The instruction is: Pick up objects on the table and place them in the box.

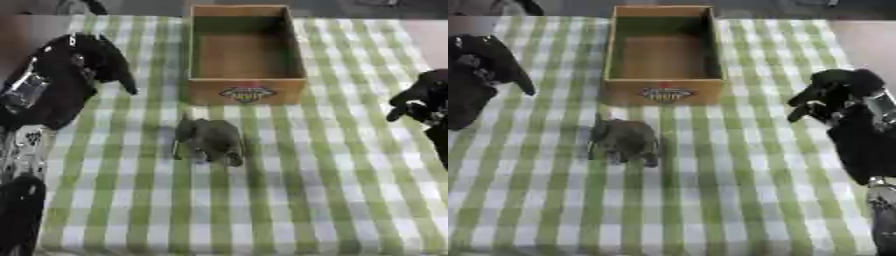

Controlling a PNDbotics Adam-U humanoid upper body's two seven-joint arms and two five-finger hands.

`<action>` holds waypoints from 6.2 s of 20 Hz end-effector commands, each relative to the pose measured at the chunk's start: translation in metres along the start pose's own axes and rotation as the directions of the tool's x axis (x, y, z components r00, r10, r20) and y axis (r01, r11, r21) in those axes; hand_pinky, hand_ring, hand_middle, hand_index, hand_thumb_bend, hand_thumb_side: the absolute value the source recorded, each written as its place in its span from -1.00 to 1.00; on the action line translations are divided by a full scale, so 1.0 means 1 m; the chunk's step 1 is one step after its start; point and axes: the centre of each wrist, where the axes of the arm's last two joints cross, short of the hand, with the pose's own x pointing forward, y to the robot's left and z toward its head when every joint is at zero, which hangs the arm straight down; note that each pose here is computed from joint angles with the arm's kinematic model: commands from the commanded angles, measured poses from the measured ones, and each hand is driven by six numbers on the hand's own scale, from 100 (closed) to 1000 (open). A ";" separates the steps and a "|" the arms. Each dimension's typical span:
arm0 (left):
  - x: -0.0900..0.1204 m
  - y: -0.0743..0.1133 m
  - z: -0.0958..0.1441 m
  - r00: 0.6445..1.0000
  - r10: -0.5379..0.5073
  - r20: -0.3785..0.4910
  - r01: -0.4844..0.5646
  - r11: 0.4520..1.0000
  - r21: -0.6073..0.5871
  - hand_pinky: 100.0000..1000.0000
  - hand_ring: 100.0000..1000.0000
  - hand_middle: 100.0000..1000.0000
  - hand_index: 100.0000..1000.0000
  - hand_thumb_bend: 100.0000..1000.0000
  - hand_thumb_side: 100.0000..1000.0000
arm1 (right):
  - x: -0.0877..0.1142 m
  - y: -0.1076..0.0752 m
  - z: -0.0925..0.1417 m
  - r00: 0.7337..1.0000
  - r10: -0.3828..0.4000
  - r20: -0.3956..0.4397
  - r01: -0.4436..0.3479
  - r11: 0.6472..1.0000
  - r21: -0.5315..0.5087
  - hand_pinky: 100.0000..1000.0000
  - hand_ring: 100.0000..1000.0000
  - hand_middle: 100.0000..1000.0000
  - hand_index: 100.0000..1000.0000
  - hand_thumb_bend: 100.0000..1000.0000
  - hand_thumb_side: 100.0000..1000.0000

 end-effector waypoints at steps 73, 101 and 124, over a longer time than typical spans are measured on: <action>-0.062 0.025 -0.103 0.506 -0.766 0.396 0.664 0.053 -0.746 0.53 0.52 0.58 0.82 -0.02 -0.09 | 0.003 0.002 0.000 1.000 -0.002 -0.007 0.003 0.999 0.038 -0.09 0.13 -0.03 0.32 -1.00 0.38; -0.087 0.025 -0.095 0.479 -0.803 0.354 0.567 -0.025 -0.823 0.42 0.42 0.48 0.78 -0.02 0.03 | 0.003 0.003 0.000 1.000 -0.005 -0.009 0.005 0.999 0.043 -0.08 0.13 -0.03 0.33 -1.00 0.38; -0.099 0.012 -0.090 0.431 -0.815 0.387 0.504 -0.138 -0.853 0.43 0.46 0.52 0.81 0.32 0.25 | 0.002 0.003 0.000 1.000 -0.004 -0.011 0.004 0.999 0.043 -0.08 0.13 -0.03 0.33 -1.00 0.39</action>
